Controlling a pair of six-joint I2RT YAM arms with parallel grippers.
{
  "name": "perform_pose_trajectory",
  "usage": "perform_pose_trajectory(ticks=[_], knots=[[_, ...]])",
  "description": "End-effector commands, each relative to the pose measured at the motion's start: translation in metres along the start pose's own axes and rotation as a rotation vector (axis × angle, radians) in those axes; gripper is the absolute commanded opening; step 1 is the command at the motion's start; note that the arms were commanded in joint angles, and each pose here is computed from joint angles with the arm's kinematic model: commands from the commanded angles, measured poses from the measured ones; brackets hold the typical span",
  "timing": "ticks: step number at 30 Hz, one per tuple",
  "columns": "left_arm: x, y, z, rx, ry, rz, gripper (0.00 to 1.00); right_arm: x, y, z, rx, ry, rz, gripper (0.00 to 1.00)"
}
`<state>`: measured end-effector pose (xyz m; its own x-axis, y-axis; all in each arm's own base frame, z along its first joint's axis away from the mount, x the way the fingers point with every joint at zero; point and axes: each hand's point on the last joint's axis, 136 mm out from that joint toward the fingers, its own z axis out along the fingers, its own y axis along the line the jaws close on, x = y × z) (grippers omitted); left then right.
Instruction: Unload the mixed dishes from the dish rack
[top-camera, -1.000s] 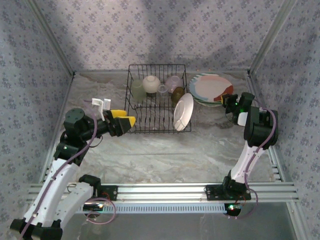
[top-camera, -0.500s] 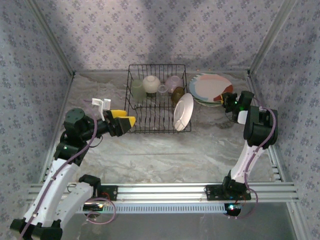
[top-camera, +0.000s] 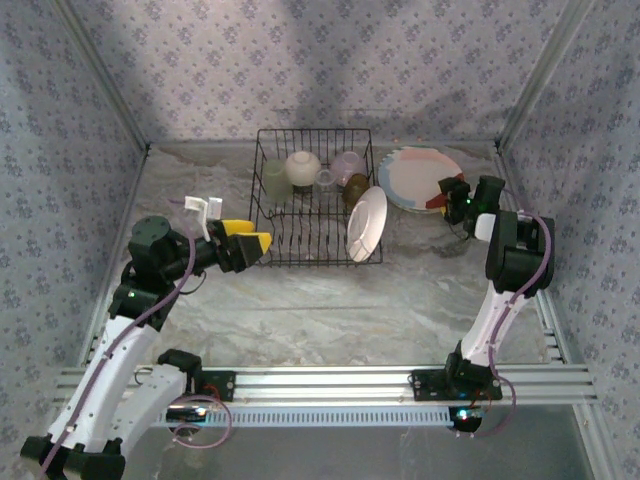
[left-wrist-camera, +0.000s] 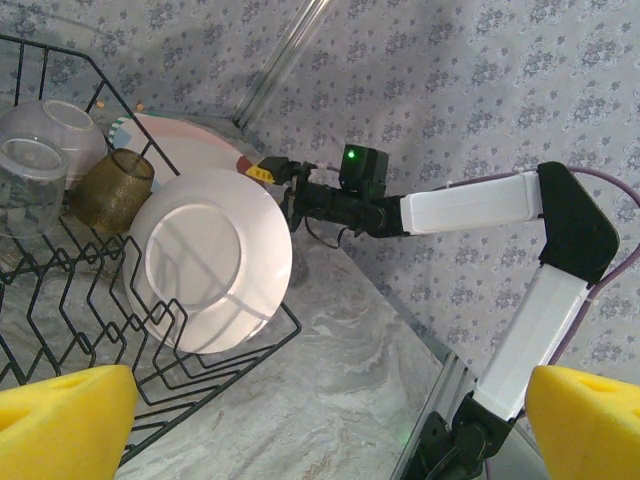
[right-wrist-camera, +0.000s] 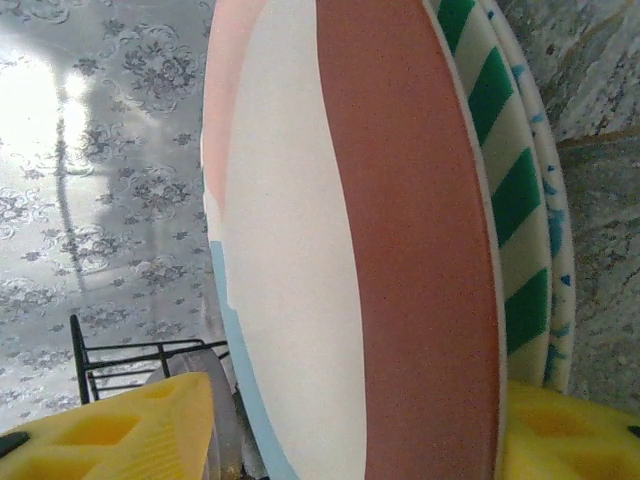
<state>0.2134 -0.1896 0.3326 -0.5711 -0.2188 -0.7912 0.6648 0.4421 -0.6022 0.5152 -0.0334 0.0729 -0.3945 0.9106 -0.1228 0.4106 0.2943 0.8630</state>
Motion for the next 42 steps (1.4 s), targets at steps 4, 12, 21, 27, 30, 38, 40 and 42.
perform_pose_trajectory(ticks=[4,12,21,27,30,38,40,42], knots=[[-0.002,-0.004,0.000,0.019,-0.007,0.012,0.99,0.002,0.023,-0.012,0.091,0.007,-0.101,0.81],[-0.001,-0.003,0.000,0.019,-0.003,0.009,0.99,0.001,0.035,-0.013,0.192,0.034,-0.191,0.94],[0.000,-0.004,0.000,0.020,0.000,0.008,0.99,0.005,0.024,-0.009,0.299,0.091,-0.243,1.00],[0.002,-0.004,0.001,0.020,0.006,0.007,0.99,0.003,0.015,-0.011,0.383,0.078,-0.288,1.00],[0.002,-0.004,0.001,0.020,0.006,0.007,0.99,0.003,0.014,-0.007,0.395,0.091,-0.306,1.00],[0.003,-0.004,0.000,0.018,0.007,0.009,0.99,0.003,0.011,-0.005,0.415,0.099,-0.326,1.00],[0.003,-0.004,0.000,0.017,0.008,0.009,0.99,0.004,0.015,-0.008,0.405,0.094,-0.340,1.00],[0.004,-0.003,0.001,0.014,0.010,0.007,0.99,0.003,0.021,-0.014,0.392,0.072,-0.366,1.00]])
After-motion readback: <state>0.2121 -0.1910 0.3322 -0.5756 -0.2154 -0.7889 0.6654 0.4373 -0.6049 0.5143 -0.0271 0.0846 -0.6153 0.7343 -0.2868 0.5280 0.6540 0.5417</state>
